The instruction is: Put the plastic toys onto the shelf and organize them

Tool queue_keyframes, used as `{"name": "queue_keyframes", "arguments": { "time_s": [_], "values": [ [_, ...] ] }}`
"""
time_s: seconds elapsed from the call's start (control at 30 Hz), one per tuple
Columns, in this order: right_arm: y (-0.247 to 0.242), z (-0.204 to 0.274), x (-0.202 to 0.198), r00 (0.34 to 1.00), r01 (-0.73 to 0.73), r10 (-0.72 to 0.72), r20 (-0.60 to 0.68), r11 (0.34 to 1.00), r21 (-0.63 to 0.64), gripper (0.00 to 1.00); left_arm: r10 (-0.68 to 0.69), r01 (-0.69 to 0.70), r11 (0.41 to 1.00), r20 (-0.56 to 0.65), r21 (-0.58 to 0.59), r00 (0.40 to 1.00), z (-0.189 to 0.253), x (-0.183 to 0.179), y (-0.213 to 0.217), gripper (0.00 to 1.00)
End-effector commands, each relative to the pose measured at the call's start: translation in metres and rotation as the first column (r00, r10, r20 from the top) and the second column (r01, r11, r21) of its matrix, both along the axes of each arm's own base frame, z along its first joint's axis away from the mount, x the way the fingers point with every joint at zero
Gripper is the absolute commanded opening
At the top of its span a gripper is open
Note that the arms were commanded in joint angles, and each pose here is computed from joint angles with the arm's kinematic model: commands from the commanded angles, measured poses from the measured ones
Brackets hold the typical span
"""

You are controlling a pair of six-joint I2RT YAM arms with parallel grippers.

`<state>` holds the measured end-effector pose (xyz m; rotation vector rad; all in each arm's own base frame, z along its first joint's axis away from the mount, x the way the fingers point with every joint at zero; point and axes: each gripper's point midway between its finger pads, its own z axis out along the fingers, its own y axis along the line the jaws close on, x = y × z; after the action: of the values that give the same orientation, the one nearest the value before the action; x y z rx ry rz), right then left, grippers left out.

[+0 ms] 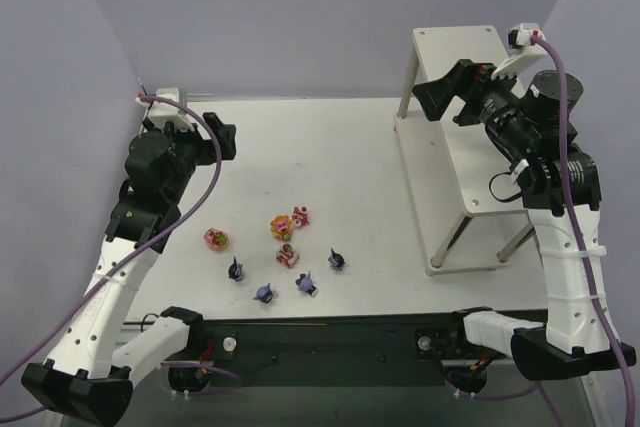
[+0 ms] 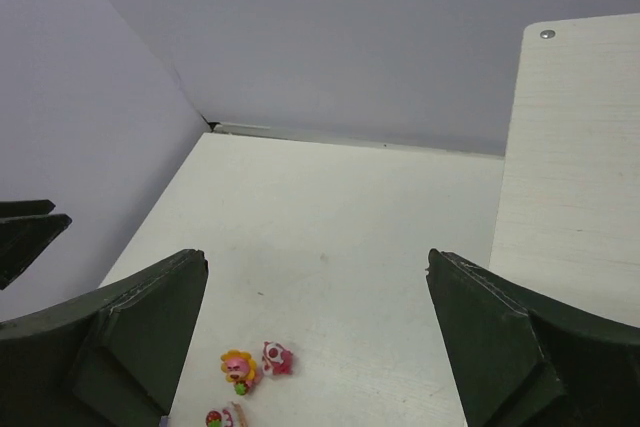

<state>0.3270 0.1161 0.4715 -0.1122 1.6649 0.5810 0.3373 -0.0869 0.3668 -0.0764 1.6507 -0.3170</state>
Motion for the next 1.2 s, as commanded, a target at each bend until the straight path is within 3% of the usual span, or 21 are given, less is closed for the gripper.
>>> {"name": "queue_keyframes", "arguments": {
  "time_s": [0.0, 0.23, 0.57, 0.9, 1.1, 1.17],
  "values": [
    [0.014, 0.009, -0.005, 0.998, -0.057, 0.058, 0.020, 0.998, -0.015, 0.98, -0.016, 0.018, 0.999, 0.054, -0.036, 0.998, 0.013, -0.013, 0.001, 0.97],
    [0.037, -0.003, -0.018, 0.989, -0.148, 0.148, -0.022, 0.988, -0.041, 0.98, -0.024, 0.032, 0.998, 0.112, -0.062, 0.993, 0.013, -0.028, 0.003, 0.97],
    [0.080, -0.035, -0.033, 0.968, -0.235, 0.225, -0.113, 0.968, -0.088, 0.98, -0.109, 0.110, 0.994, 0.044, -0.009, 0.993, -0.008, -0.030, -0.010, 0.97],
    [0.161, -0.104, -0.059, 0.903, -0.379, 0.309, -0.298, 0.900, -0.215, 0.96, -0.098, 0.082, 0.993, -0.213, -0.081, 0.972, -0.076, -0.030, -0.015, 0.98],
    [0.173, -0.120, -0.054, 0.897, -0.365, 0.280, -0.341, 0.906, -0.217, 0.95, -0.240, 0.133, 0.955, -0.430, -0.263, 0.870, -0.147, -0.046, -0.054, 0.87],
    [0.173, -0.122, -0.051, 0.898, -0.355, 0.266, -0.349, 0.909, -0.219, 0.95, -0.242, 0.091, 0.948, -0.505, -0.305, 0.829, -0.170, -0.050, -0.062, 0.86]
  ]
}}
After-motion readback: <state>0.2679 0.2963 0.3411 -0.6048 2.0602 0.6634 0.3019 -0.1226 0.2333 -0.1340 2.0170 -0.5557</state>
